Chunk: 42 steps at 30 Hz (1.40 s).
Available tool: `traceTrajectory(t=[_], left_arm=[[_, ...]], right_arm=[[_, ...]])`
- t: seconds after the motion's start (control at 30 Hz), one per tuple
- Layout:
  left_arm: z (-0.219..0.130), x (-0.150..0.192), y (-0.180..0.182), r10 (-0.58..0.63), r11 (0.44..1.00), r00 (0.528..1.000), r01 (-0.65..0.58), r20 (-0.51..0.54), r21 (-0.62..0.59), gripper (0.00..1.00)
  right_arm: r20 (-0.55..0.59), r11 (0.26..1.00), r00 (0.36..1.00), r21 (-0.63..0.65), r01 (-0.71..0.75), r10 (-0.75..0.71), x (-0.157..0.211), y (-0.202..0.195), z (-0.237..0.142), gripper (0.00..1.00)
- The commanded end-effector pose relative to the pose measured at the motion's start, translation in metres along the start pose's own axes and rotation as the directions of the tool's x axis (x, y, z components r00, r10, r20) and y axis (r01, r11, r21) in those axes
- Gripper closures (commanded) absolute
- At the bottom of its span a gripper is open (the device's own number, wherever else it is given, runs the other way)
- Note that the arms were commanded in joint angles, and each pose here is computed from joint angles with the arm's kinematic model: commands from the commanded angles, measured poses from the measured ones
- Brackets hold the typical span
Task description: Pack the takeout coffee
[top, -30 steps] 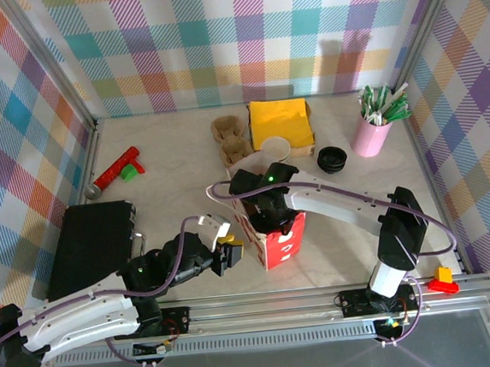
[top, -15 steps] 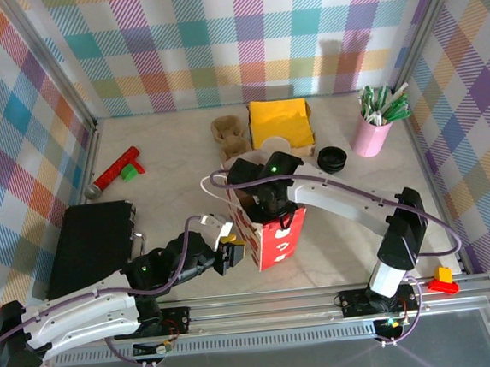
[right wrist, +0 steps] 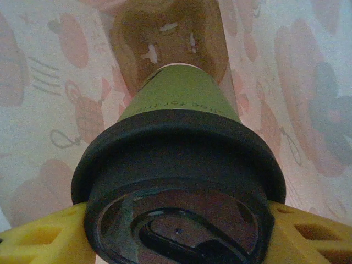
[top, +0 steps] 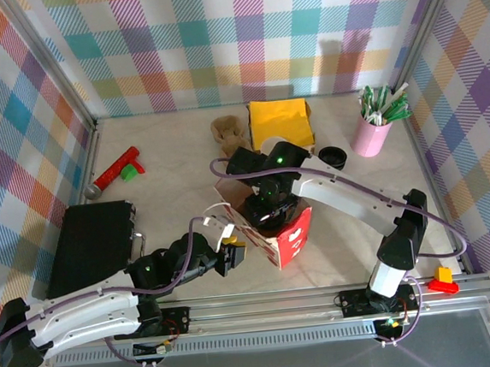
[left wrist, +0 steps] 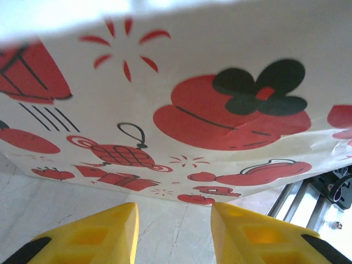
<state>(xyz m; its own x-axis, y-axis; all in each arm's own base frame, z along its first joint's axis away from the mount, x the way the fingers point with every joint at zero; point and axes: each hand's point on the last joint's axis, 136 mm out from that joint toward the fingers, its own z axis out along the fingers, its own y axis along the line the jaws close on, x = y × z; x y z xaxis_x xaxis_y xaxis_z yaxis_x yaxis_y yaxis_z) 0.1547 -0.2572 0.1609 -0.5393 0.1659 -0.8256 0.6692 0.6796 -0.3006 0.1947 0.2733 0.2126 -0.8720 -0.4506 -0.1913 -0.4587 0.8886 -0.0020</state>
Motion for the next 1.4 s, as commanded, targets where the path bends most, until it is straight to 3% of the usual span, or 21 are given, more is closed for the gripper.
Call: traceTrajectory(t=[0.0,0.83,1.37], left_arm=[[0.006,0.003,0.005,-0.029,1.000,0.999,0.030,0.017,-0.004,0.61],[0.013,-0.009,0.009,-0.037,0.999,0.999,0.038,0.023,-0.030,0.61],[0.014,-0.006,0.010,-0.047,0.998,0.999,0.048,0.012,-0.031,0.61]], right_arm=[[0.004,1.000,1.000,0.012,0.004,-0.004,-0.003,-0.002,-0.008,0.52],[0.181,1.000,0.983,-0.009,0.021,-0.019,-0.026,-0.027,-0.095,0.52],[0.346,0.992,0.930,-0.070,-0.102,0.120,-0.010,-0.090,-0.175,0.52]])
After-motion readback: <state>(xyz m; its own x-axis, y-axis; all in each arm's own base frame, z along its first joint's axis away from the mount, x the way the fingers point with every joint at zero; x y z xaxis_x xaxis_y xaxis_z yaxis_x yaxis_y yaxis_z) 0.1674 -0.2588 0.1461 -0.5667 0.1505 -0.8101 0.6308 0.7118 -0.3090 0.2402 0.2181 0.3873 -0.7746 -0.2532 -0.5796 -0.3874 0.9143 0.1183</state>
